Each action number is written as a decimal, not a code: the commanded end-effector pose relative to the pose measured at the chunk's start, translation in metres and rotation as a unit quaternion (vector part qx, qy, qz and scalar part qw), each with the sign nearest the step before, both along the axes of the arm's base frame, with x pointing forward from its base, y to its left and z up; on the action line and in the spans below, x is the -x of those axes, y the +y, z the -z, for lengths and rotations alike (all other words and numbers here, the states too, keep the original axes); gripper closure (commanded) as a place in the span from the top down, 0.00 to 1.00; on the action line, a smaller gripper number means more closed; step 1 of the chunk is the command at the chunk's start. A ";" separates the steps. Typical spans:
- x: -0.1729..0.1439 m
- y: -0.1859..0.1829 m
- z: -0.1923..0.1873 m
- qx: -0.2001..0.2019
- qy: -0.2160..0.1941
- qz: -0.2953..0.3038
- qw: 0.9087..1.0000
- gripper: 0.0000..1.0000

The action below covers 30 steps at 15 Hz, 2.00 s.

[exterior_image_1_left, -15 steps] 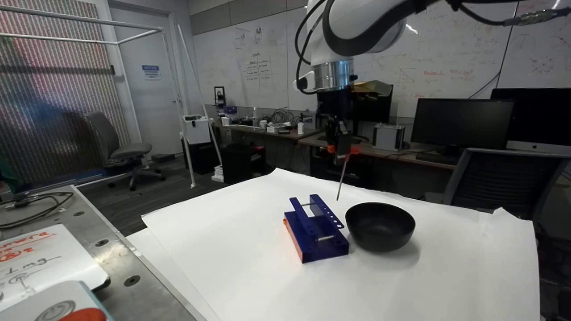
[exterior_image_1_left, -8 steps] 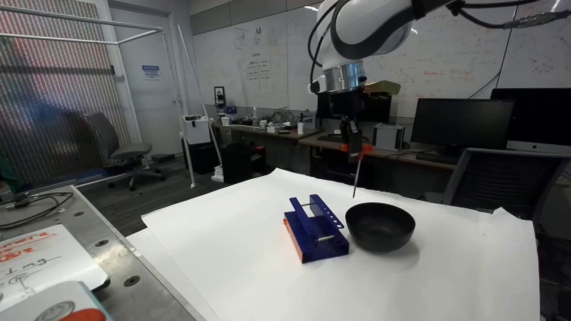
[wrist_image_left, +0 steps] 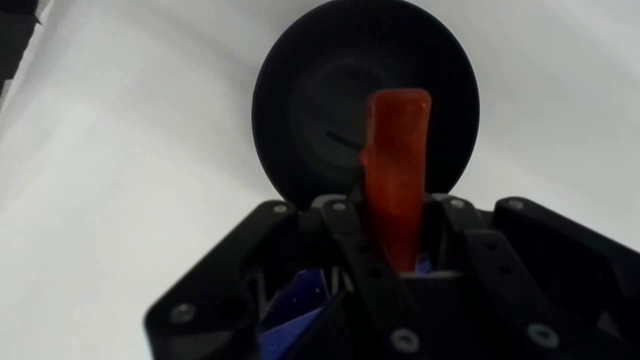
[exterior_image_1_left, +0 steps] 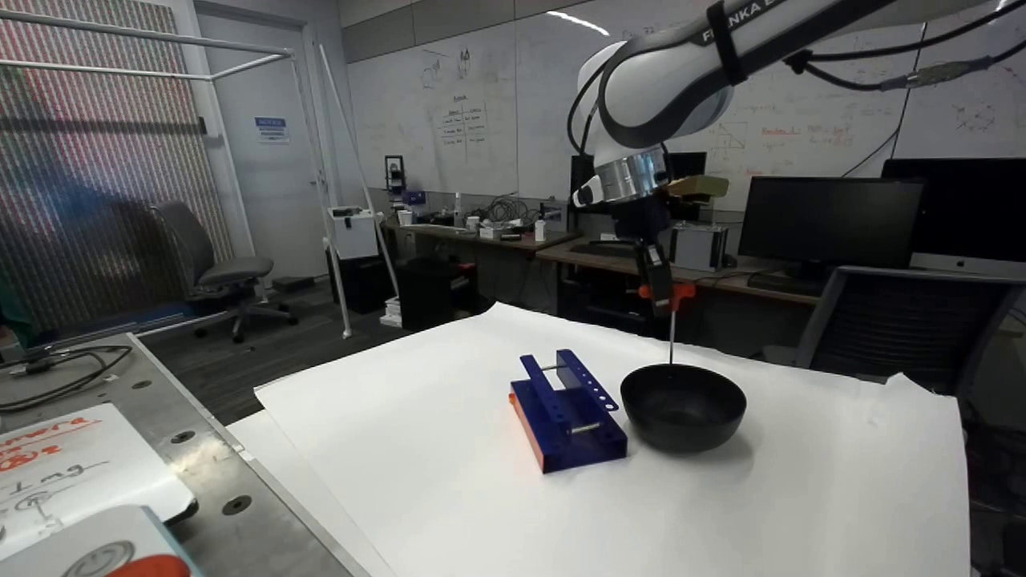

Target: Put the orange object inside the bowl.

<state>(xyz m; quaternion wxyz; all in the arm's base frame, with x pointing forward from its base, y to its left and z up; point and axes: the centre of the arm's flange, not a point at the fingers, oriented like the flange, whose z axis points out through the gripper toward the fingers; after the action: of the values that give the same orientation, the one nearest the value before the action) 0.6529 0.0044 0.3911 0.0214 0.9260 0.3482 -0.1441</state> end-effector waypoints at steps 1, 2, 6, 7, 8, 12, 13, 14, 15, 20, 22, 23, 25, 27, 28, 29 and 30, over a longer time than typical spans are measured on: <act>-0.009 -0.010 0.016 -0.016 0.028 -0.002 0.999 0.10; -0.009 -0.011 0.024 -0.020 0.033 -0.003 0.999 0.10; 0.002 -0.014 0.049 -0.037 0.015 0.006 0.999 0.10; 0.005 -0.014 0.053 -0.040 0.004 0.009 0.999 0.10; 0.008 -0.014 0.057 -0.045 -0.006 0.009 0.999 0.10; 0.019 -0.018 0.071 -0.067 -0.021 0.003 0.998 0.10; 0.023 -0.020 0.075 -0.072 -0.028 0.004 0.997 0.10; 0.028 -0.021 0.078 -0.078 -0.039 0.008 0.996 0.10; 0.033 -0.024 0.081 -0.086 -0.054 0.016 0.995 0.10; 0.059 -0.041 0.094 -0.115 -0.081 0.021 0.990 0.13; 0.067 -0.047 0.097 -0.124 -0.079 0.022 0.989 0.14; 0.070 -0.049 0.097 -0.129 -0.077 0.021 0.988 0.21; 0.075 -0.053 0.096 -0.137 -0.074 0.019 0.988 0.47; 0.078 -0.054 0.095 -0.145 -0.071 0.017 0.987 0.62; 0.079 -0.054 0.094 -0.147 -0.071 0.016 0.987 0.69; 0.078 -0.053 0.092 -0.148 -0.070 0.015 0.986 0.76; 0.078 -0.052 0.091 -0.150 -0.069 0.014 0.986 0.84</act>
<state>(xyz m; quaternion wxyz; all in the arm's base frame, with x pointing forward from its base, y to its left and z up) 0.5882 -0.0482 0.2880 -0.0852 0.9347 0.3431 -0.0385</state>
